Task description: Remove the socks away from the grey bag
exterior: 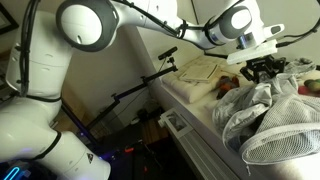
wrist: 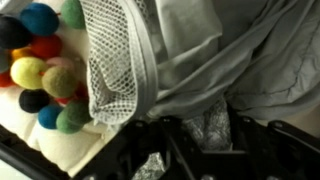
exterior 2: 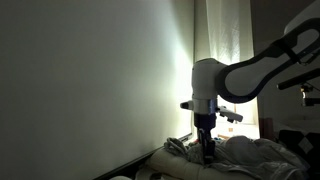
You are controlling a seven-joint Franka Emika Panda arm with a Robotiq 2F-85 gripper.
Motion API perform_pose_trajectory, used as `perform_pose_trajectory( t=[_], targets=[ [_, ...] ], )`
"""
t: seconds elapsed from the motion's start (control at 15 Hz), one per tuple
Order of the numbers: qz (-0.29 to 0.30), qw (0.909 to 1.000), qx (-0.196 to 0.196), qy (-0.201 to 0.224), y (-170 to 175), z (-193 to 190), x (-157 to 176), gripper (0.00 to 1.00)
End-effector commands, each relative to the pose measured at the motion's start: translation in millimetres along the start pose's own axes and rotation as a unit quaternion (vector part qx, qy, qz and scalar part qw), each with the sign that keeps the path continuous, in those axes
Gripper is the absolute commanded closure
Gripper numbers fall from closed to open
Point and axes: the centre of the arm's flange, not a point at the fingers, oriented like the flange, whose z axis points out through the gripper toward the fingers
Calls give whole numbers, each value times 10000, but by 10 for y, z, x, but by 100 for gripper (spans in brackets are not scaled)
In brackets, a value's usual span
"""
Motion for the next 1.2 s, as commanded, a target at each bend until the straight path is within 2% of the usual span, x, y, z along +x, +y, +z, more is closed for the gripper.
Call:
perform_pose_trajectory(
  t=[0.0, 0.07, 0.27, 0.73, 1.07, 1.13],
  targets=[
    [-2, 9998, -142, -148, 37, -126, 81, 84],
    [5, 9997, -174, -162, 38, -156, 83, 91],
    [-64, 9991, -328, -246, 39, -265, 87, 95],
    [-148, 9952, -777, -577, 95, -459, 67, 93],
    [-187, 9940, -812, -702, 145, -481, 21, 93],
    [-224, 9948, -753, -643, 147, -479, 22, 76]
  ],
)
